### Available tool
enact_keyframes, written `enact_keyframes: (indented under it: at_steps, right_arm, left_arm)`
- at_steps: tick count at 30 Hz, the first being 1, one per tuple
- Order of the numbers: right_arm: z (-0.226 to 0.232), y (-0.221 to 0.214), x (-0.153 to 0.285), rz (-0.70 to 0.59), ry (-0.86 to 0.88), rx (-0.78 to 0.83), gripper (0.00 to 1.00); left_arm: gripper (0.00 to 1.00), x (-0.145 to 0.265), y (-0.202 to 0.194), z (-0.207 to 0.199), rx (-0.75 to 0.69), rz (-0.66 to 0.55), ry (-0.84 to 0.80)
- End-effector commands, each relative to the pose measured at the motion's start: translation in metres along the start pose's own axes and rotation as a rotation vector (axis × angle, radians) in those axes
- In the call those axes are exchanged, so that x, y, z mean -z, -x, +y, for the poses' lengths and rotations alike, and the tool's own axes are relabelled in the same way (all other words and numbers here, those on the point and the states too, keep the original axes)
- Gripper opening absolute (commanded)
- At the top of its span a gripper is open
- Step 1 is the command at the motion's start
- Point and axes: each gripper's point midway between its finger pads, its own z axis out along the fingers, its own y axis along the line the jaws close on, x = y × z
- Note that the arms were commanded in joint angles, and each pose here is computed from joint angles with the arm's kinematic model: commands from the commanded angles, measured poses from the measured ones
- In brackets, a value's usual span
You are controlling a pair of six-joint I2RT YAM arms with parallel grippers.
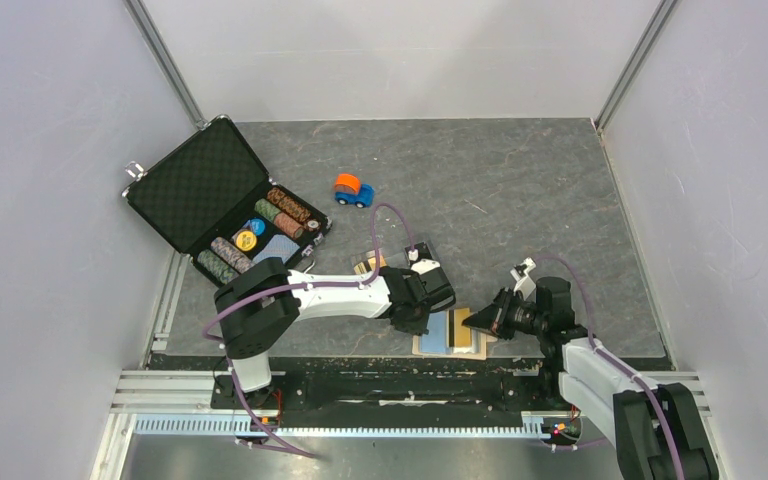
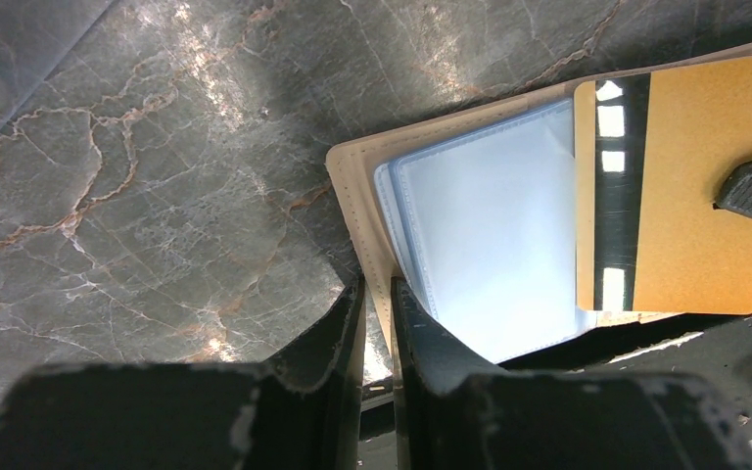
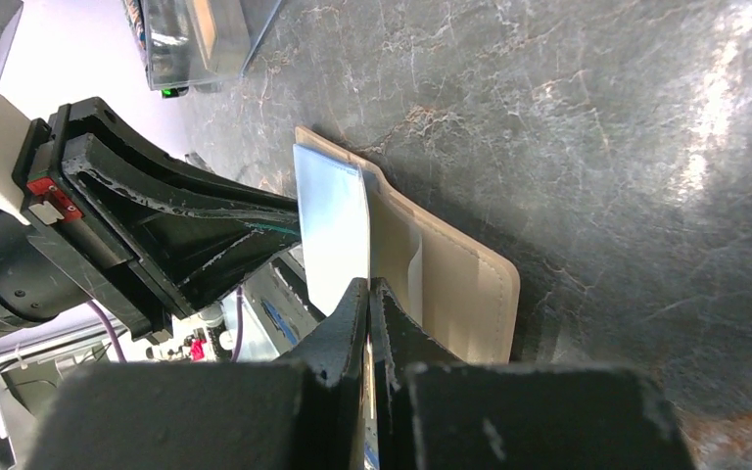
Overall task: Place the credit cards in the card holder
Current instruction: Insert the credit card into the card holder.
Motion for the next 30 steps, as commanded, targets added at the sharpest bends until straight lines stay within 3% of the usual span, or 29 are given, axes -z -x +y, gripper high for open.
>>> enact_keyframes:
  at_steps: [1, 12, 30]
  right_arm:
    - [-0.032, -0.031, 0.002, 0.052, -0.063, -0.027, 0.00]
    - [-0.038, -0.035, 0.006, 0.101, -0.126, 0.018, 0.00]
    - [-0.004, -0.012, -0.013, 0.049, -0.044, 0.056, 0.00]
  left_arm:
    - [0.20, -0.012, -0.025, 0.027, -0.049, 0.079, 0.118]
    - [0.20, -0.013, -0.025, 0.023, -0.043, 0.088, 0.112]
    - [0.20, -0.015, -0.029, 0.025, -0.041, 0.100, 0.116]
